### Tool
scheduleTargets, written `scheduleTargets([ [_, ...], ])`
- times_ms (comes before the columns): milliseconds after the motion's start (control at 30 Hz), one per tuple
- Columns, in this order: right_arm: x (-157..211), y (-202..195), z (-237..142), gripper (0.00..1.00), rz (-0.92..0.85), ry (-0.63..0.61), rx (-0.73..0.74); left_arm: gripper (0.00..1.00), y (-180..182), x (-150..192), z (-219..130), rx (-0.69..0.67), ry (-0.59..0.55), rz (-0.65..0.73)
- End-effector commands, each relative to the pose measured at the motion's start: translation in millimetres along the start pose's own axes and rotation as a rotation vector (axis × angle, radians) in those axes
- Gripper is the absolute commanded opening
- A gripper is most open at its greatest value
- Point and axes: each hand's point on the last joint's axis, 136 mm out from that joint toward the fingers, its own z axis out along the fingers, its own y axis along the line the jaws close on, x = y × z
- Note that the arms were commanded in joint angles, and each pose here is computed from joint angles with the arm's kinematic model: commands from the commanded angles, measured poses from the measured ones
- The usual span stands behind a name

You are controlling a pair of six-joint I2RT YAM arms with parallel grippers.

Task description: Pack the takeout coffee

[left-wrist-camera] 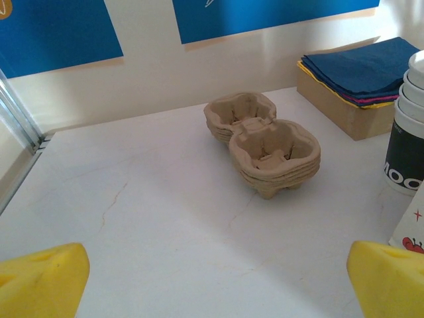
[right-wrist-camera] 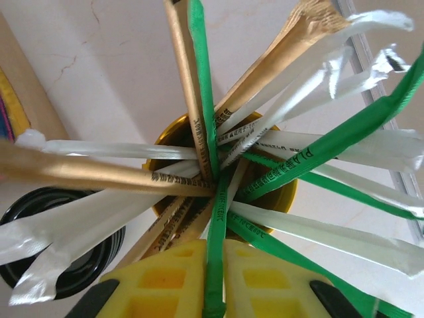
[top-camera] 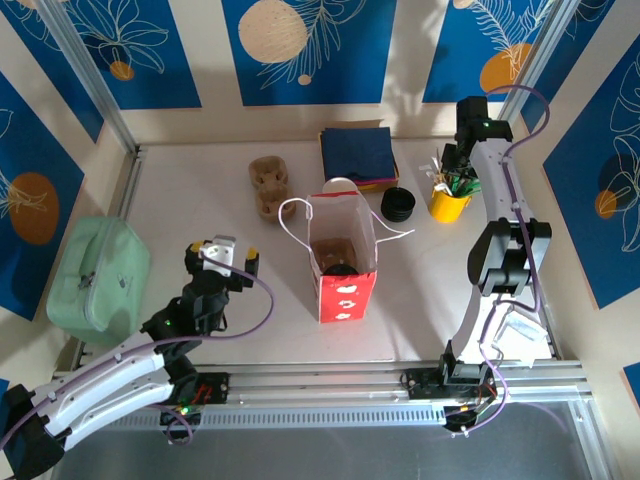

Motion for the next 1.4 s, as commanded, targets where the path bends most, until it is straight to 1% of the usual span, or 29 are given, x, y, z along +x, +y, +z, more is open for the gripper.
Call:
scheduleTargets([
  [0,-7,-10,-50,0.12,0.010,-0.087,0.000,0.99,4,0,0,-0.007,0.001,-0.015],
  [267,3,-20,-103,0.10,0.006,-0.142,-0.022,0.99,2,-3,-1,0.002,-0.004,-0.019],
  [500,22,-23,-155,0.09,-0.008,-0.144,-0.064,0.99,1,-8,-1,0.005,-0.007,-0.020],
  [633,34,-20,-191,0.06,-0.014,-0.163,-0.113,0.99,0,-11,0,0.008,-0.011,-0.017],
  [733,43,-12,-220,0.06,-0.020,-0.201,-0.182,0.99,0,-13,0,0.008,-0.010,-0.013],
  [800,50,0,-239,0.06,-0.026,-0.218,-0.279,0.99,-1,-13,1,0.008,-0.009,-0.011],
  [867,58,16,-261,0.06,-0.027,-0.221,-0.407,0.99,-2,-14,1,0.010,-0.011,-0.011],
  [967,71,39,-290,0.06,-0.036,-0.209,-0.588,0.99,-3,-15,2,0.012,-0.011,-0.010],
  [1033,80,52,-306,0.06,-0.061,-0.199,-0.677,0.99,-4,-15,3,0.015,-0.011,-0.010],
  [1267,111,89,-359,0.08,-0.176,-0.172,-0.941,1.00,-6,-13,4,0.020,-0.001,-0.012],
  [1367,125,102,-371,0.09,-0.245,-0.158,-0.990,0.99,-6,-12,4,0.020,0.001,-0.015],
])
